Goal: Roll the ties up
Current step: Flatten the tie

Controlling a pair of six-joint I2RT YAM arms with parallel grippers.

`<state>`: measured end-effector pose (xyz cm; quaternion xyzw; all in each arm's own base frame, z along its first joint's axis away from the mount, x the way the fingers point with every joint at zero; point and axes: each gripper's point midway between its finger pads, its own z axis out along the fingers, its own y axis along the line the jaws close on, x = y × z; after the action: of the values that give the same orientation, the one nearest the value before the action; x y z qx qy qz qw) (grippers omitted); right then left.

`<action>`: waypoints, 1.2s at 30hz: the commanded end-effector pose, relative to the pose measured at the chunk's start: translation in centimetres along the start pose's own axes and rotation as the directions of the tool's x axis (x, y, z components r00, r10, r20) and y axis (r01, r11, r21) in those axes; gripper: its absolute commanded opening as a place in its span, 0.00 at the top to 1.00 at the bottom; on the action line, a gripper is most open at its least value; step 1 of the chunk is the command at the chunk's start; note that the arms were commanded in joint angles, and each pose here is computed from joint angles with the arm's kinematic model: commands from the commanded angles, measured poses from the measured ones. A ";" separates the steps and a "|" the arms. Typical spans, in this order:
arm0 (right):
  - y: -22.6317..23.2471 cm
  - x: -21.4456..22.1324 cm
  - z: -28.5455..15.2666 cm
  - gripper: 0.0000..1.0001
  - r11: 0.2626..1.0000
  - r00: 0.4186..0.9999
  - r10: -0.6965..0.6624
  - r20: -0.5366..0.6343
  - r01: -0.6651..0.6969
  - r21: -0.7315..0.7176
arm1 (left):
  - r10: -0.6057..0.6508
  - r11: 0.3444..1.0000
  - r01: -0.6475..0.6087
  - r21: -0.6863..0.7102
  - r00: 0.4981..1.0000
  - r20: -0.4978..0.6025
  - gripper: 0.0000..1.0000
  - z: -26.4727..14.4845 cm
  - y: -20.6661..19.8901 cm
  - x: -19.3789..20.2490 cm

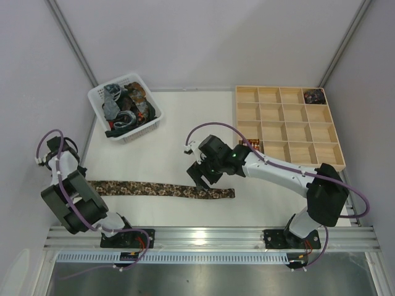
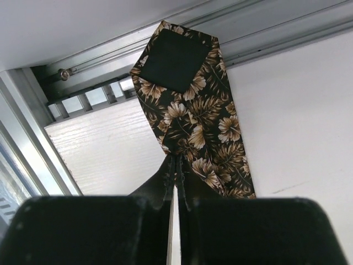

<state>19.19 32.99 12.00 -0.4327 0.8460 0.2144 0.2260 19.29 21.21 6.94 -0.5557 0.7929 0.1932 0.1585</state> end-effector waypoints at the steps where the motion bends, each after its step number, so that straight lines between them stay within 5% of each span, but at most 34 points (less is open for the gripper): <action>1: -0.6 0.0 -0.8 0.19 0.997 0.997 0.071 0.019 -0.071 -0.010 | -0.001 0.999 0.003 -0.033 0.999 0.042 0.96 0.8 0.5 -1.2; 12: -2.0 2.7 0.2 0.25 0.983 0.980 0.181 -0.084 -0.181 0.000 | 0.003 0.999 -0.003 -0.050 1.000 -0.003 0.87 3.7 -0.3 -1.8; 21: -2.2 3.0 0.3 0.25 0.978 0.975 0.209 -0.082 -0.210 -0.007 | -0.012 1.000 0.012 -0.001 0.997 -0.078 0.58 3.0 -0.5 1.0; 28: -3.0 4.2 0.4 0.27 0.969 0.965 0.247 -0.087 -0.245 0.027 | 0.006 0.999 -0.003 0.041 0.997 -0.075 0.56 1.2 0.0 3.2; 36: -5.0 6.5 -0.1 0.42 0.930 0.932 0.355 -0.074 -0.343 0.133 | 0.042 0.997 -0.038 0.071 0.997 -0.059 0.60 -0.7 -0.8 3.3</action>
<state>19.34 26.36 6.44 -0.2948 0.9282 0.1787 0.1400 18.82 17.98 4.95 -0.5356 0.8179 0.1529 0.1442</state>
